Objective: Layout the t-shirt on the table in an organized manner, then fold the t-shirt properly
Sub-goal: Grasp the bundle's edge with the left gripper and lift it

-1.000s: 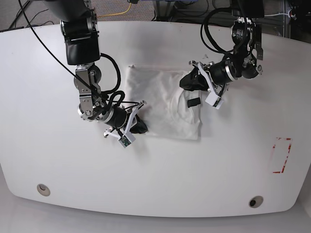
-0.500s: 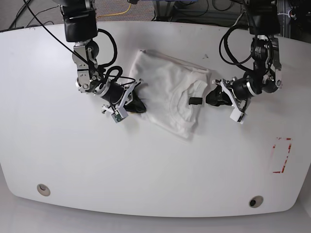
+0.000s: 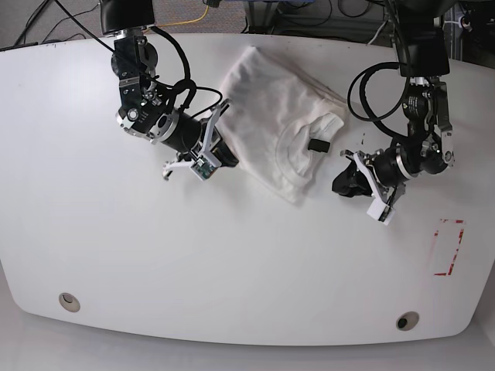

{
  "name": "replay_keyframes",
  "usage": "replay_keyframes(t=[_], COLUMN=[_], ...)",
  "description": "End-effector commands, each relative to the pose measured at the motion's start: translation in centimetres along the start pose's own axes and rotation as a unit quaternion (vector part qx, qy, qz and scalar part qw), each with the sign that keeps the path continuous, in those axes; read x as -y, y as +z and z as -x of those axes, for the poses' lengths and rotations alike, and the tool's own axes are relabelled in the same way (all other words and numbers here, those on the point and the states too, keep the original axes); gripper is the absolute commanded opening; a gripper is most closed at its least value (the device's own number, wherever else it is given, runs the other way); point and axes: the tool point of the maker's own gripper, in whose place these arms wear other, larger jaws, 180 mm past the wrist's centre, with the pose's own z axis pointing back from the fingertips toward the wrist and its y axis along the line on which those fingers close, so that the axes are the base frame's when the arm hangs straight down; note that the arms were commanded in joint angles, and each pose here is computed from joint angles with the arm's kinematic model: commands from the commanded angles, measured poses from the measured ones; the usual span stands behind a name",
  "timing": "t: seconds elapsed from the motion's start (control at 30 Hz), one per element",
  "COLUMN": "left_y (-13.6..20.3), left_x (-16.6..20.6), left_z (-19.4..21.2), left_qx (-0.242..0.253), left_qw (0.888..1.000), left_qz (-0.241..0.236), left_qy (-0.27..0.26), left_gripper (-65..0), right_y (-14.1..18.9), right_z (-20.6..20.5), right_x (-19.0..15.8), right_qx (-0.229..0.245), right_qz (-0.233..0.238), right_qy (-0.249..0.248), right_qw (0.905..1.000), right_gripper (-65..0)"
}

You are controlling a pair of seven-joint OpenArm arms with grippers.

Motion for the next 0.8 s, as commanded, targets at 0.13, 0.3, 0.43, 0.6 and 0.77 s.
replay_keyframes(t=[0.13,0.3,0.43,0.6,0.77], left_y=[1.6,1.7,1.5,2.0,2.6], left_x=[5.3,8.0,9.2,10.4,11.4], left_z=[-4.6,-1.9,1.8,6.3,9.3], left_qx=[0.062,0.033,-0.006,-0.053,-0.082], left_qw=[0.995,0.995,0.996,0.994,0.99], left_qz=[0.053,0.077,0.089,0.098,0.104], left_qy=[-0.054,-0.045,-0.015,0.019,0.045], left_gripper=[-57.4,-57.4,-57.2,-57.2,-57.1], right_y=[1.4,0.9,0.1,-1.0,-1.8], right_z=[-5.1,-5.7,-4.7,-2.7,-1.2], right_x=[1.3,2.6,3.4,3.9,4.0], right_qx=[0.033,0.022,0.007,-0.017,-0.026], right_qz=[0.026,0.034,0.031,0.024,0.016], right_qy=[0.058,0.066,0.054,0.031,0.011], right_qw=[0.9975,0.997,0.998,0.9991,0.9995], right_gripper=[-64.2,-64.2,-64.2,-64.2,-64.2])
